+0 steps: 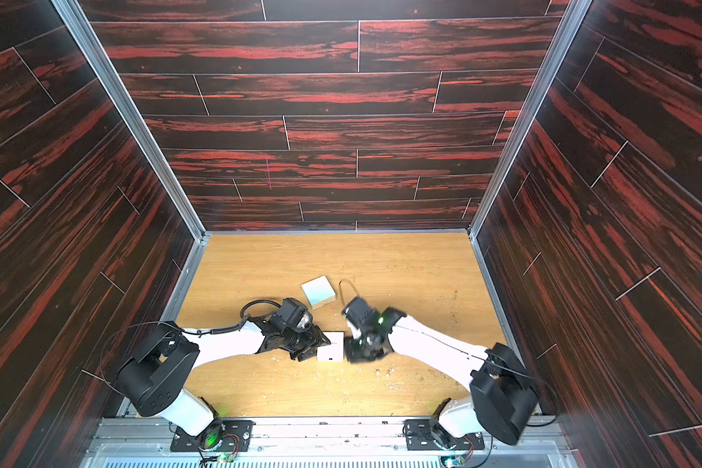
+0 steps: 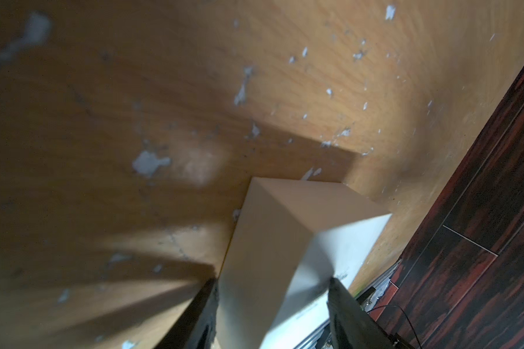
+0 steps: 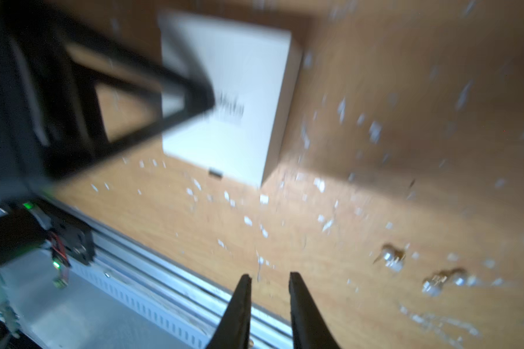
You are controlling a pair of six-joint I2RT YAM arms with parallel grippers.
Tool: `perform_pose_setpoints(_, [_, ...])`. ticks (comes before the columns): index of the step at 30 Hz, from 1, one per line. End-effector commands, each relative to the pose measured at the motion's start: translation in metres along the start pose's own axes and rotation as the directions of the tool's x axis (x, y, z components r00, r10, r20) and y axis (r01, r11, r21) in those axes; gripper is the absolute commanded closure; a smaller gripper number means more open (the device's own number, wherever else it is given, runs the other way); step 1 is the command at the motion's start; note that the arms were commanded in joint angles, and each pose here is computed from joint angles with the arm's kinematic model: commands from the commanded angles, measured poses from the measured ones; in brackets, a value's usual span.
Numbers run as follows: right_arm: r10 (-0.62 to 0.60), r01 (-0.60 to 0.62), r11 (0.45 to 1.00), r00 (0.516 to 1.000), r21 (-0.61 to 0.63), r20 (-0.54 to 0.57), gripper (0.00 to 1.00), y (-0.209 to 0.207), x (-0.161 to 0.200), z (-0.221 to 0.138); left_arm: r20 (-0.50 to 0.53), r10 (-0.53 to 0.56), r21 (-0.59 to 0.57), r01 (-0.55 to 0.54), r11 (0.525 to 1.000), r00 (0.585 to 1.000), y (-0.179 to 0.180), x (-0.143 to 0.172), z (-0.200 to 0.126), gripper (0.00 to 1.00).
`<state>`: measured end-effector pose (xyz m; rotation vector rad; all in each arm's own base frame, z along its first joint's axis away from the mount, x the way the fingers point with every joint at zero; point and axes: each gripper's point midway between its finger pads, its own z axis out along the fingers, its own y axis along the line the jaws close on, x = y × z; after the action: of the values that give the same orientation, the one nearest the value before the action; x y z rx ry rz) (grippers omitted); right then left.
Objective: Take out the earrings from the drawer-style jewelry box
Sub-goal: Move the jewelry box to the center of the board, then open the drawer in the jewelry box.
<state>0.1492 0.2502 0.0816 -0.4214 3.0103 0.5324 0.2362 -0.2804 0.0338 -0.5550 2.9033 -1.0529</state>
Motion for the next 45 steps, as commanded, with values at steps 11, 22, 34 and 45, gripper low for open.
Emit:
perform_pose_setpoints(11, [0.049,-0.056,0.996,0.992,0.062,0.115,0.8,0.032,-0.016,0.037,0.022,0.028,-0.056,-0.027,0.998,0.999,0.012,0.001,-0.007,0.45])
perform_pose_setpoints(22, [0.21,-0.225,0.972,0.963,0.074,0.171,0.77,0.045,-0.021,0.063,-0.003,-0.005,-0.004,0.005,1.0,1.0,0.02,0.01,-0.001,0.49])
perform_pose_setpoints(34, [0.203,-0.24,0.958,0.954,0.157,0.219,0.75,0.034,-0.029,0.075,0.069,-0.02,-0.035,0.022,0.999,0.997,0.028,0.001,-0.008,0.52])
perform_pose_setpoints(45, [0.203,-0.247,0.95,0.954,0.19,0.222,0.72,0.02,-0.021,0.07,0.133,-0.009,-0.069,0.019,0.997,0.991,0.032,-0.008,-0.013,0.52])
